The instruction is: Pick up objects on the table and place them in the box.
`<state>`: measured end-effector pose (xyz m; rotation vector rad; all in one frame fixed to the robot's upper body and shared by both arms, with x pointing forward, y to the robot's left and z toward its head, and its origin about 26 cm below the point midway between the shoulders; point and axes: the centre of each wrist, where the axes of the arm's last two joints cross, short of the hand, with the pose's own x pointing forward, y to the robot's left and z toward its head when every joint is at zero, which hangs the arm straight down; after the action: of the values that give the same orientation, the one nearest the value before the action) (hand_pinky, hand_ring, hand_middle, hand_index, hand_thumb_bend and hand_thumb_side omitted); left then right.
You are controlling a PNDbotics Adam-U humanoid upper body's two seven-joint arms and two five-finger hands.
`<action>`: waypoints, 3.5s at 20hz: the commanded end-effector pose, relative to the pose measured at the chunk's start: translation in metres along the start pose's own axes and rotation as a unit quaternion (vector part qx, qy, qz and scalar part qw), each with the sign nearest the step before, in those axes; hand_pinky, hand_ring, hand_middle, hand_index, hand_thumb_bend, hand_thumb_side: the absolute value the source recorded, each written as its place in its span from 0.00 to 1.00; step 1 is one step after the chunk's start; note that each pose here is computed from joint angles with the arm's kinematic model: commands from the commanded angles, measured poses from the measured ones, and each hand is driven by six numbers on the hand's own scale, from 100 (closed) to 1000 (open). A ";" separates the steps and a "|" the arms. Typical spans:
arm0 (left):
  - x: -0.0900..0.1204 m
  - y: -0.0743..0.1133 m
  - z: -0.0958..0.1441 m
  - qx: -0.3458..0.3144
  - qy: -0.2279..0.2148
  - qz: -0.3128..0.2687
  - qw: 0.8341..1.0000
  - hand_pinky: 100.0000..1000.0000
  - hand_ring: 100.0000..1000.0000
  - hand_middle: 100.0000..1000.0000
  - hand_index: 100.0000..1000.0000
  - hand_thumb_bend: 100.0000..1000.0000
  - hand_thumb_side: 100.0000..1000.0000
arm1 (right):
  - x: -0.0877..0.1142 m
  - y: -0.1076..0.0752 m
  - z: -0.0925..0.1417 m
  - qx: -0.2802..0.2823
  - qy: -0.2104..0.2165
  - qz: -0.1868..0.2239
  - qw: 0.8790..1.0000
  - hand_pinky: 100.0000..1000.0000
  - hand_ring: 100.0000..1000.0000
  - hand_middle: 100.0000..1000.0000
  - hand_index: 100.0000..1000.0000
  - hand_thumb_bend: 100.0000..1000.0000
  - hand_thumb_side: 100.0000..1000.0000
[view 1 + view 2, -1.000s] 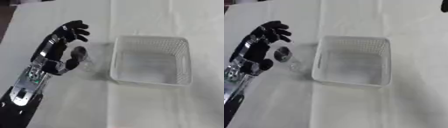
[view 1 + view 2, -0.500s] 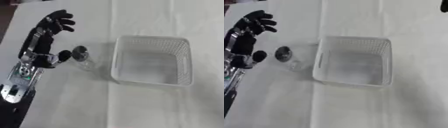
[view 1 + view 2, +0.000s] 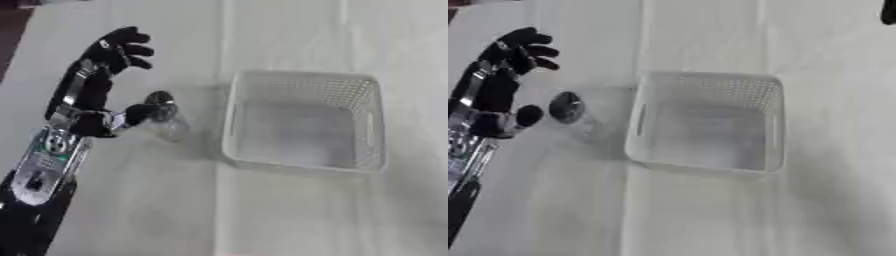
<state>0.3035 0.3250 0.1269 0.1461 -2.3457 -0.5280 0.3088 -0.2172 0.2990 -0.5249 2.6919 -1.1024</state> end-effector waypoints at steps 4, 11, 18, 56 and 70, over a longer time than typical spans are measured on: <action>-0.003 -0.007 -0.004 -0.007 -0.003 0.016 1.000 0.60 0.73 0.74 0.90 0.57 0.45 | 0.004 -0.007 -0.007 0.052 -0.045 0.025 0.997 0.21 0.37 0.69 0.47 0.00 0.95; -0.009 -0.015 -0.002 -0.005 0.007 0.032 0.999 0.60 0.72 0.74 0.90 0.57 0.47 | 0.004 -0.007 -0.007 0.053 -0.046 0.025 0.997 0.21 0.37 0.69 0.47 0.00 0.95; -0.013 -0.020 0.001 -0.007 0.014 0.039 0.999 0.60 0.72 0.74 0.90 0.56 0.48 | 0.004 -0.008 -0.008 0.056 -0.048 0.025 0.997 0.21 0.37 0.69 0.47 0.00 0.95; -0.013 -0.036 0.005 -0.034 0.023 0.040 0.998 0.58 0.69 0.73 0.88 0.53 0.53 | 0.003 -0.009 -0.015 0.066 -0.064 0.017 0.996 0.21 0.37 0.68 0.45 0.00 0.95; -0.007 -0.028 0.000 0.107 0.085 -0.036 0.990 0.00 0.00 0.00 0.08 0.00 0.37 | 0.003 -0.009 -0.015 0.069 -0.064 0.016 0.995 0.21 0.37 0.67 0.43 0.00 0.95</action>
<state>0.3089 0.3009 0.1027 0.3252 -2.2128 -0.2674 0.3079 -0.2123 0.3081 -0.5683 2.6685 -1.1132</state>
